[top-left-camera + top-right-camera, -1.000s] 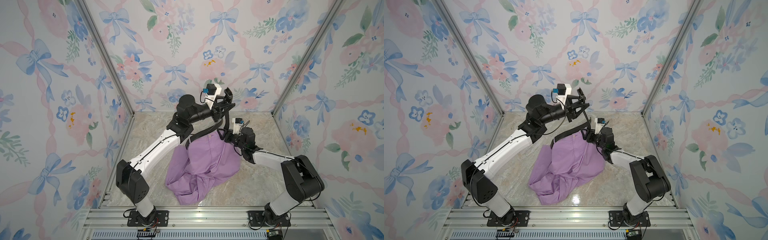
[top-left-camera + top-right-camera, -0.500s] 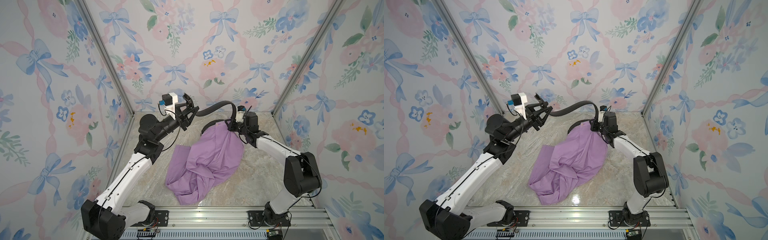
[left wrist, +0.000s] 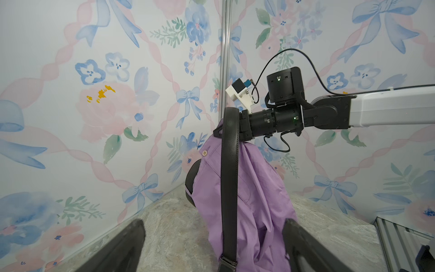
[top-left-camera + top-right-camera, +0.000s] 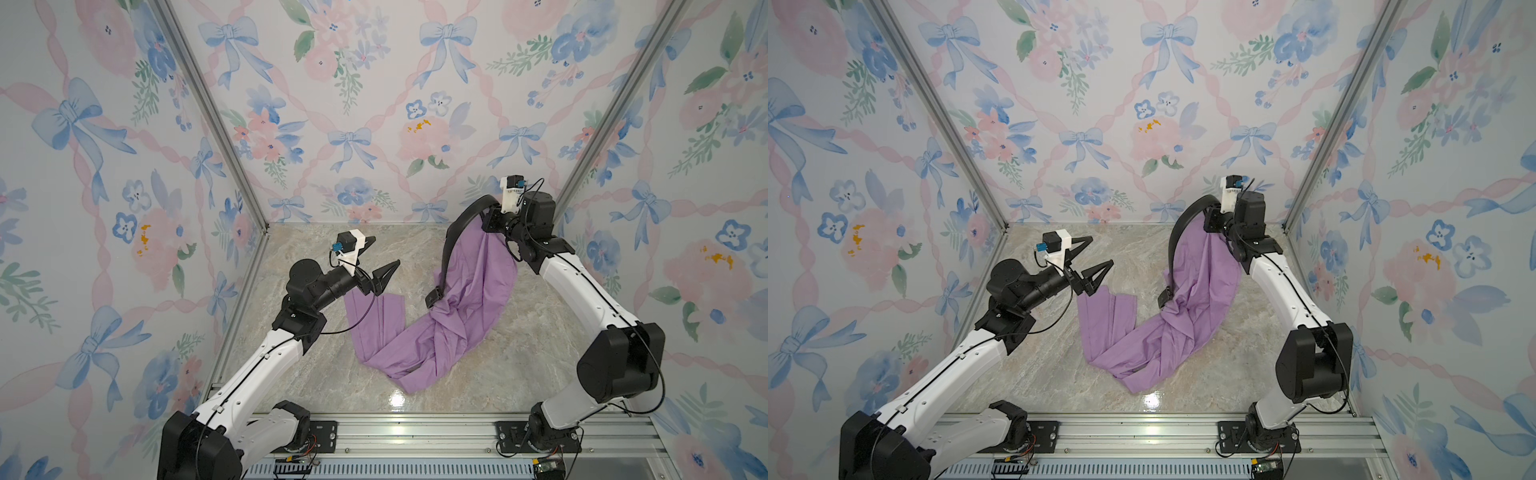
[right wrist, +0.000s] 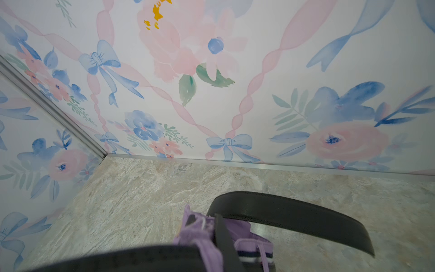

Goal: Remove the belt from the trousers

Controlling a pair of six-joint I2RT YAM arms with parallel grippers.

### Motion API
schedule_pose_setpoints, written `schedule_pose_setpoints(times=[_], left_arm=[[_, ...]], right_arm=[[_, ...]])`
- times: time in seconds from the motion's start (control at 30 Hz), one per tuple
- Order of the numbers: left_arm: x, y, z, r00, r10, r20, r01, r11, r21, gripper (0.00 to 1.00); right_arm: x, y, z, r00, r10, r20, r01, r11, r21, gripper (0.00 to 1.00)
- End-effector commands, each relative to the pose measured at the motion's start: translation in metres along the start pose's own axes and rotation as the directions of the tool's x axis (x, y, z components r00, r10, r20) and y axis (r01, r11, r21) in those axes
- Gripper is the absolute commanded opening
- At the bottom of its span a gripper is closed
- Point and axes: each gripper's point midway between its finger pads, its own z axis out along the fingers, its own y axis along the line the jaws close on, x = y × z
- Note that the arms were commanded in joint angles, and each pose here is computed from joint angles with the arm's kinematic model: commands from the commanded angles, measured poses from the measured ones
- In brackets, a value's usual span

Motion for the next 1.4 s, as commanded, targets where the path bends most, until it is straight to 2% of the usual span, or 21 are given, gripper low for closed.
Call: schedule_pose_setpoints(times=[0.0,0.1,0.2,0.27,0.37,0.5,0.53,0.57,0.6,0.63,0.73,0.8,0.87,1.0,1.1,1.17,1.3,1.37], left_arm=[[-0.01,0.002,0.017,1.0,-0.002,0.013,0.001,0.999,0.048,0.84],[-0.018,-0.008,0.048,0.999,-0.033,0.009,0.032,0.992,0.124,0.79],[-0.015,-0.02,0.08,1.0,-0.003,-0.002,0.004,0.986,0.166,0.78],[-0.002,-0.026,0.1,0.999,-0.004,-0.037,0.011,0.982,0.187,0.77],[0.026,-0.028,0.127,0.989,-0.072,-0.13,0.1,0.969,0.227,0.7],[0.054,-0.042,0.145,0.966,-0.114,-0.233,0.176,0.947,0.269,0.57],[0.058,-0.046,0.146,0.964,-0.11,-0.243,0.178,0.943,0.28,0.48],[0.058,-0.048,0.146,0.963,-0.107,-0.248,0.178,0.942,0.286,0.35],[0.058,-0.05,0.146,0.961,-0.105,-0.256,0.18,0.94,0.29,0.13],[0.055,-0.051,0.145,0.961,-0.099,-0.258,0.176,0.94,0.294,0.0],[0.033,-0.055,0.135,0.971,-0.062,-0.231,0.132,0.945,0.299,0.0],[0.01,-0.055,0.125,0.982,-0.024,-0.19,0.08,0.954,0.29,0.0],[-0.02,-0.057,0.111,0.991,0.024,-0.135,0.014,0.96,0.279,0.0],[-0.078,-0.055,0.072,0.995,0.101,-0.021,-0.093,0.965,0.245,0.0],[-0.088,-0.032,0.044,0.991,0.131,-0.004,-0.128,0.977,0.168,0.0],[-0.066,-0.015,0.033,0.988,0.146,-0.047,-0.14,0.983,0.117,0.0],[0.013,0.002,0.025,0.963,0.188,-0.191,-0.176,0.981,0.08,0.0],[0.049,0.012,0.025,0.945,0.193,-0.265,-0.182,0.981,0.064,0.0]], right_arm=[[-0.017,0.053,-0.018,0.984,-0.175,0.035,0.178,0.979,-0.104,0.0],[0.0,0.077,-0.018,0.962,-0.273,0.01,0.272,0.953,-0.136,0.0],[0.015,0.093,-0.019,0.953,-0.303,-0.006,0.298,0.941,-0.163,0.0],[0.023,0.098,-0.019,0.953,-0.302,-0.017,0.295,0.939,-0.175,0.01],[0.036,0.104,-0.017,0.947,-0.318,-0.042,0.306,0.934,-0.183,0.02],[0.051,0.101,-0.013,0.938,-0.338,-0.078,0.323,0.932,-0.164,0.02],[0.053,0.098,-0.011,0.937,-0.339,-0.087,0.324,0.934,-0.152,0.02],[0.055,0.095,-0.009,0.935,-0.341,-0.096,0.326,0.935,-0.141,0.04],[0.057,0.091,-0.007,0.934,-0.34,-0.108,0.327,0.937,-0.123,0.1],[0.058,0.085,-0.005,0.934,-0.335,-0.12,0.325,0.941,-0.097,0.22],[0.056,0.061,0.001,0.951,-0.278,-0.133,0.278,0.96,-0.022,0.57],[0.055,0.038,0.007,0.97,-0.209,-0.123,0.213,0.977,0.024,0.68],[0.06,0.012,0.015,0.984,-0.128,-0.125,0.137,0.988,0.066,0.7],[0.085,-0.043,0.036,0.983,0.001,-0.181,0.031,0.984,0.175,0.7],[0.095,-0.065,0.041,0.977,0.056,-0.207,-0.011,0.977,0.213,0.68],[0.093,-0.064,0.04,0.978,0.061,-0.198,-0.02,0.979,0.202,0.6],[0.069,-0.039,0.03,0.995,0.012,-0.104,0.002,0.991,0.136,0.29],[0.055,-0.025,0.025,0.998,-0.023,-0.061,0.03,0.994,0.106,0.18]])
